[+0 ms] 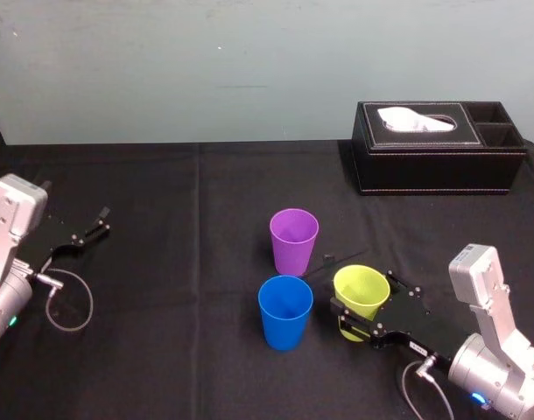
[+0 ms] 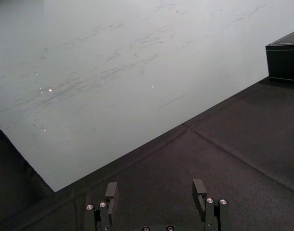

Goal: Stack the three plastic cups sequentially using one hand.

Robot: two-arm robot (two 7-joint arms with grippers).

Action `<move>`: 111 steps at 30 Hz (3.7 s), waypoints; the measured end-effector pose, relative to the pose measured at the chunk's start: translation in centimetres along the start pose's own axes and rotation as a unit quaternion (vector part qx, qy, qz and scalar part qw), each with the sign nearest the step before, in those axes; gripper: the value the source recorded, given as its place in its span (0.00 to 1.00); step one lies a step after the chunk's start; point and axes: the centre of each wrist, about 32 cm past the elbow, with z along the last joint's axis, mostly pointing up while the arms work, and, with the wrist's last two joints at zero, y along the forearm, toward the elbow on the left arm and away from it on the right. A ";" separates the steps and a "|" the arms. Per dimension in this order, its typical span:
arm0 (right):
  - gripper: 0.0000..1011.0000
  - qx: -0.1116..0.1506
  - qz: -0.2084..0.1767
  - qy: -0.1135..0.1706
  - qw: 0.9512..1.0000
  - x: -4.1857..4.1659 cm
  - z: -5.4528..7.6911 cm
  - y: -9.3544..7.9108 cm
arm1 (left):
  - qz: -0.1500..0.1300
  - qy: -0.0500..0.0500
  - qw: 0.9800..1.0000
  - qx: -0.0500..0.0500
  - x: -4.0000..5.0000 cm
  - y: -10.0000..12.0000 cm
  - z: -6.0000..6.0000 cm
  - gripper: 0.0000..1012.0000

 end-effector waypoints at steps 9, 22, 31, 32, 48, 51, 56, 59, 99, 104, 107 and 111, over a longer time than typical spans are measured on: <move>0.75 0.000 0.000 0.000 1.000 0.00 0.0 0.0 | 0.000 0.000 1.000 0.000 0.00 0.0 0.0 1.00; 0.75 0.000 0.000 0.000 1.000 0.00 0.0 0.0 | 0.000 0.000 1.000 0.000 0.00 0.0 0.0 1.00; 0.75 0.012 -0.011 -0.013 1.000 -0.92 0.7 -0.5 | 0.000 0.000 1.000 0.000 0.00 0.0 0.0 1.00; 0.75 0.013 -0.013 -0.014 1.000 -1.00 0.9 -0.6 | 0.000 0.000 1.000 0.000 0.00 0.0 0.0 1.00; 0.75 0.022 -0.051 -0.033 0.998 -1.78 6.2 -2.8 | 0.000 0.000 1.000 0.000 0.00 0.0 0.0 1.00; 0.75 0.024 -0.055 -0.035 0.998 -1.82 7.2 -2.7 | 0.000 0.000 1.000 0.000 0.00 0.0 0.0 1.00; 0.75 0.031 -0.058 -0.035 0.997 -1.71 8.6 -2.0 | 0.000 0.000 1.000 0.000 0.00 0.0 0.0 1.00; 0.75 0.037 -0.057 -0.030 0.997 -1.74 9.5 -1.0 | 0.000 0.000 1.000 0.000 0.00 0.0 0.0 1.00; 0.75 0.026 -0.058 -0.027 0.998 -2.28 9.6 7.7 | 0.000 0.000 1.000 0.000 0.00 0.0 0.0 1.00; 0.75 0.026 -0.057 -0.028 0.998 -2.34 9.6 8.2 | 0.000 0.000 1.000 0.000 0.00 0.0 0.0 1.00; 0.75 0.027 -0.057 -0.029 0.998 -2.31 9.6 8.5 | 0.000 0.000 1.000 0.000 0.00 0.0 0.0 1.00; 0.75 0.027 -0.058 -0.029 0.998 -2.27 9.6 8.8 | 0.000 0.000 1.000 0.000 0.00 0.0 0.0 1.00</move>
